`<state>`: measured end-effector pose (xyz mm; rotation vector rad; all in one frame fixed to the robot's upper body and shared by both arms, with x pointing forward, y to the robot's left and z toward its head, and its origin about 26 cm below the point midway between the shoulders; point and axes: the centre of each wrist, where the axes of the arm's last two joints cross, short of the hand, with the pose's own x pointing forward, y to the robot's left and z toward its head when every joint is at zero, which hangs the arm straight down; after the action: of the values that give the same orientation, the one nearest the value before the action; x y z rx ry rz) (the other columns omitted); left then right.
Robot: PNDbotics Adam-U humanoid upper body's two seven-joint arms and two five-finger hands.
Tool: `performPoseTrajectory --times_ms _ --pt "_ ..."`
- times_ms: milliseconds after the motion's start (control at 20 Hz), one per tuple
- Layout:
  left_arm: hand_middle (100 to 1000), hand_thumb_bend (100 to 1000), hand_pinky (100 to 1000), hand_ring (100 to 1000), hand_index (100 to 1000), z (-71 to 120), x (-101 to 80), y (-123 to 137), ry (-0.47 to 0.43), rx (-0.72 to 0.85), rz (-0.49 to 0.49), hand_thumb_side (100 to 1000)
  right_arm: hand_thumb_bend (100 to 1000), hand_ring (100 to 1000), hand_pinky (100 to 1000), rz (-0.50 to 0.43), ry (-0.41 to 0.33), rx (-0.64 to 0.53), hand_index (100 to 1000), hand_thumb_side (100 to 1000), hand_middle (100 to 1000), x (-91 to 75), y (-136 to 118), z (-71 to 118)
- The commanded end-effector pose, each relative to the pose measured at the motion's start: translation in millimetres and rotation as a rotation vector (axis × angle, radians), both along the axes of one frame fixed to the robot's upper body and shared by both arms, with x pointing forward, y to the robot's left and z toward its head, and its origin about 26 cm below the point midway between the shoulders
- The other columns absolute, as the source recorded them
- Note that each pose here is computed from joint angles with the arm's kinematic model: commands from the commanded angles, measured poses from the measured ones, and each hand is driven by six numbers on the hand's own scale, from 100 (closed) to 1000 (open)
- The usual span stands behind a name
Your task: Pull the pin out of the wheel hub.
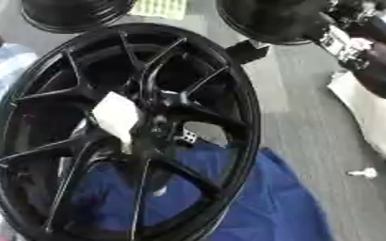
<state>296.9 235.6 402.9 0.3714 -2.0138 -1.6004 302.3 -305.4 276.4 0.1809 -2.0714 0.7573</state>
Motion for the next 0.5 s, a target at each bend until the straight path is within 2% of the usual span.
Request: performPoseTrajectory --times_ms 50,250,450,500 --pt "682 478 814 756 800 13.6 0.5 14.0 -0.056 -0.055 -0.048 472 100 742 951 -0.009 -0.038 -0.024 734 383 569 -5.5 -3.5 12.0" --pt "687 501 815 758 803 12.9 4.2 16.3 -0.047 -0.068 -0.076 472 100 742 951 -0.011 -0.04 -0.022 734 382 568 -5.6 -3.9 12.3" --pt "698 547 817 762 814 10.5 4.2 9.5 -0.023 0.006 -0.096 474 100 741 951 -0.012 -0.038 -0.025 734 384 568 -5.3 -4.2 11.8" --pt "709 593 819 769 831 9.5 3.5 5.3 -0.017 0.042 -0.105 476 100 741 951 -0.012 -0.036 -0.026 734 384 568 -5.1 -4.2 11.7"
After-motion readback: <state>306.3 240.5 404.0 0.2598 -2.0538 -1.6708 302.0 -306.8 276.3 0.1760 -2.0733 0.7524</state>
